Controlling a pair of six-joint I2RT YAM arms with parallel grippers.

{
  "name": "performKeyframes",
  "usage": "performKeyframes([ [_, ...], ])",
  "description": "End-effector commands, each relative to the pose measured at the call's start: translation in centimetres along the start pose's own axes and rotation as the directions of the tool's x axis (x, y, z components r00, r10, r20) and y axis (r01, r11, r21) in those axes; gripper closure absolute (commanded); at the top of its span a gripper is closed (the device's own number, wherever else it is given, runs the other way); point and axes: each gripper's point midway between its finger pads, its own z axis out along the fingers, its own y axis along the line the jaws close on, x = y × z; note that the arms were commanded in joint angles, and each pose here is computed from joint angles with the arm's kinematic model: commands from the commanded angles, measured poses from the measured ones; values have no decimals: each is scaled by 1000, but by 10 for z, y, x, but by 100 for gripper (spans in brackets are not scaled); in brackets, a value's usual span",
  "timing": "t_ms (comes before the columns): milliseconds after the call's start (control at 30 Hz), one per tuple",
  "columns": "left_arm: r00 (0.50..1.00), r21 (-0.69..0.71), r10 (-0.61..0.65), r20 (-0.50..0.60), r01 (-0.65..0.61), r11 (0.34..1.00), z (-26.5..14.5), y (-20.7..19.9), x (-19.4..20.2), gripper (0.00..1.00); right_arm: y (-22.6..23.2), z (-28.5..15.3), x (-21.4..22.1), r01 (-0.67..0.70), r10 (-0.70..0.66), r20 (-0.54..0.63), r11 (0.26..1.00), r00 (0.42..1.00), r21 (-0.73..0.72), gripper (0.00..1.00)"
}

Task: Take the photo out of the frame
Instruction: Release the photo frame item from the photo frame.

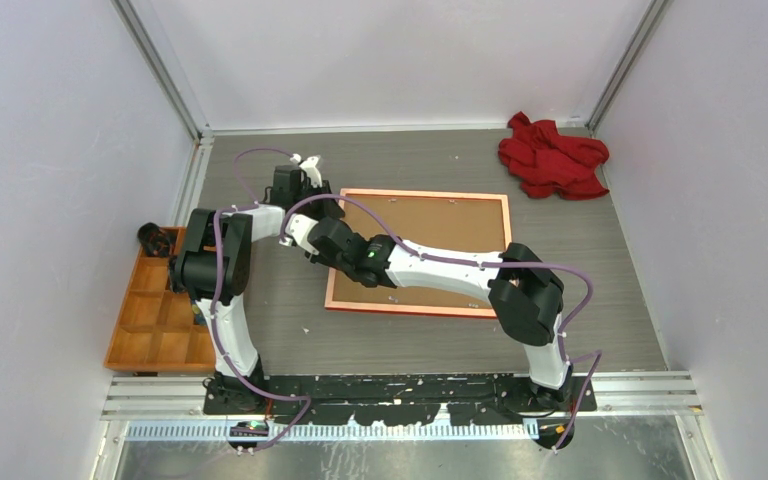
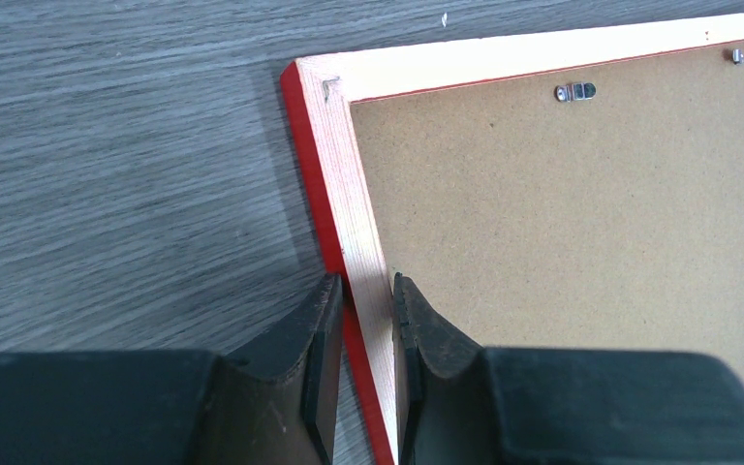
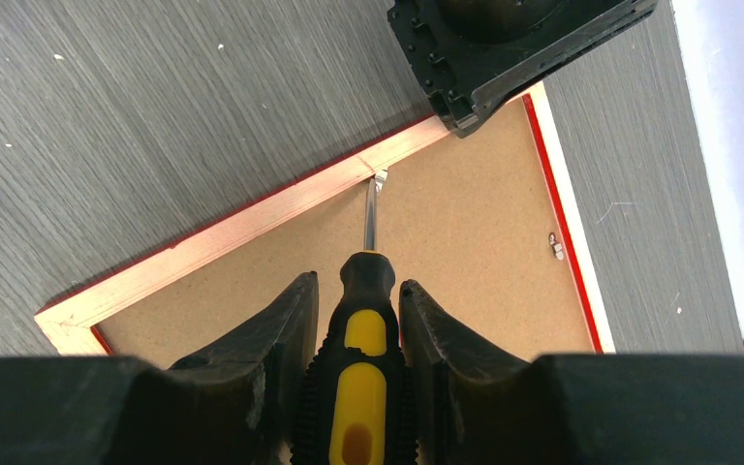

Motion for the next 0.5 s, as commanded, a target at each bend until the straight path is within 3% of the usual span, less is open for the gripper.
performKeyframes([
  [0,994,-8,-12,-111,11,1000,-6,1,30,99,7,15,56,17,-23,-172,999,985,-33,99],
  [467,994,-6,-12,-112,12,1000,-6,1,31,100,5,14,54,-33,28,-170,999,985,-28,99],
])
